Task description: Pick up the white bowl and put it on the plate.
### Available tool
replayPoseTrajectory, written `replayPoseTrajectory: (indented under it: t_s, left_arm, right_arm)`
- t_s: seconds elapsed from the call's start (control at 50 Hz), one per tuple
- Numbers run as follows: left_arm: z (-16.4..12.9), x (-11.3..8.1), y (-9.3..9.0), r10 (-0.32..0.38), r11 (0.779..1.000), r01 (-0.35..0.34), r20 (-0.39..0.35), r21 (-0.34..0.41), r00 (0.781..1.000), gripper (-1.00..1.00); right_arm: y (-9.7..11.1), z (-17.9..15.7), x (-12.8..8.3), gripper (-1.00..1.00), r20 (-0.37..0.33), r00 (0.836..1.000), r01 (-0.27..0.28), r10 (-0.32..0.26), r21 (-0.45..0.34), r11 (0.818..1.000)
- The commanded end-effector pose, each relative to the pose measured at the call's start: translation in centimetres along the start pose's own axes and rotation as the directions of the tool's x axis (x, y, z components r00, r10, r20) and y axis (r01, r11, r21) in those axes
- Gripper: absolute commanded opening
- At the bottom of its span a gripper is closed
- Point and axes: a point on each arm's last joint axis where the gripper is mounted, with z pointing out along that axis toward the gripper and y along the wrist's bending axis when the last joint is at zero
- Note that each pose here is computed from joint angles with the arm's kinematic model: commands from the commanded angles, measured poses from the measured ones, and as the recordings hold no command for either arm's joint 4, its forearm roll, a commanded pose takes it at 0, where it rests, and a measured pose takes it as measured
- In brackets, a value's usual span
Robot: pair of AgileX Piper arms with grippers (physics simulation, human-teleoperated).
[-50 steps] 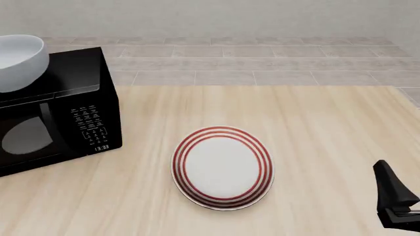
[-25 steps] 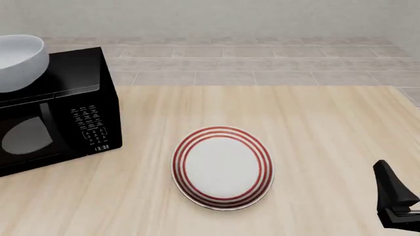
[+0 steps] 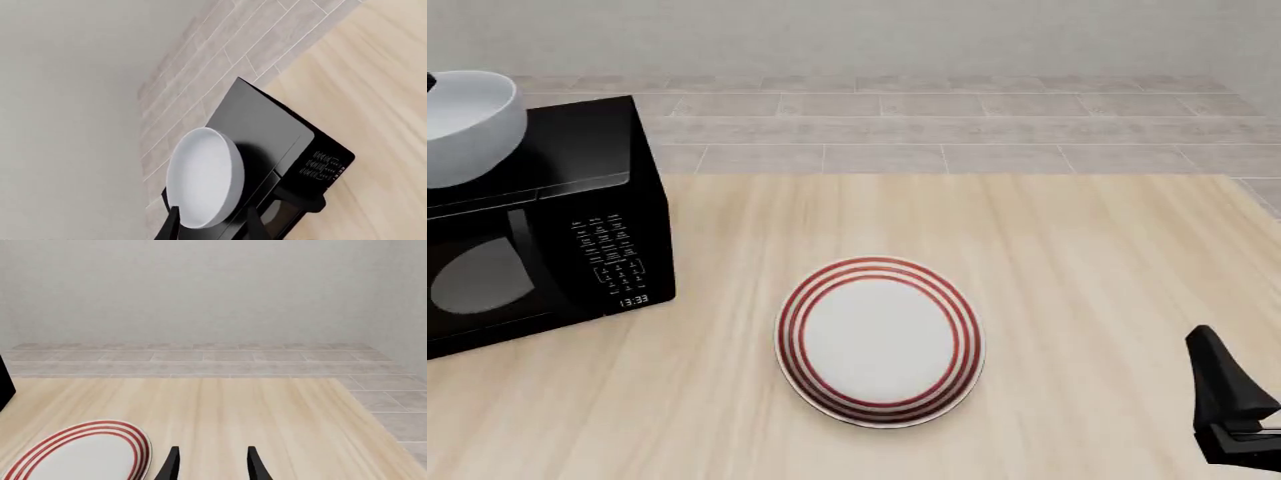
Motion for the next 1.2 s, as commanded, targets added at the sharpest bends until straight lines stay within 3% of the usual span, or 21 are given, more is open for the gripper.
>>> replayPoseTrajectory:
  t_s: [0.02,0.46,1.2]
  left_arm:
    - [1.7,0.8,-0.5,-0.012,1.000,0.013,-0.025,0.011,1.000,1.00]
    - [4.5,2.1,-1.5,-0.029,0.999,0.031,-0.057,0.028,0.998,1.00]
    - [8.7,4.5,-1.5,-0.005,1.000,0.006,-0.123,0.012,0.992,1.00]
  right_arm:
    - [0.0,0.0,0.0,1.00,0.000,1.000,0.002,-0.002,0.002,1.000]
    - [0.0,0.0,0.0,1.00,-0.001,1.000,0.002,-0.002,0.002,1.000]
    - [0.0,0.0,0.0,1.00,0.000,1.000,0.002,-0.002,0.002,1.000]
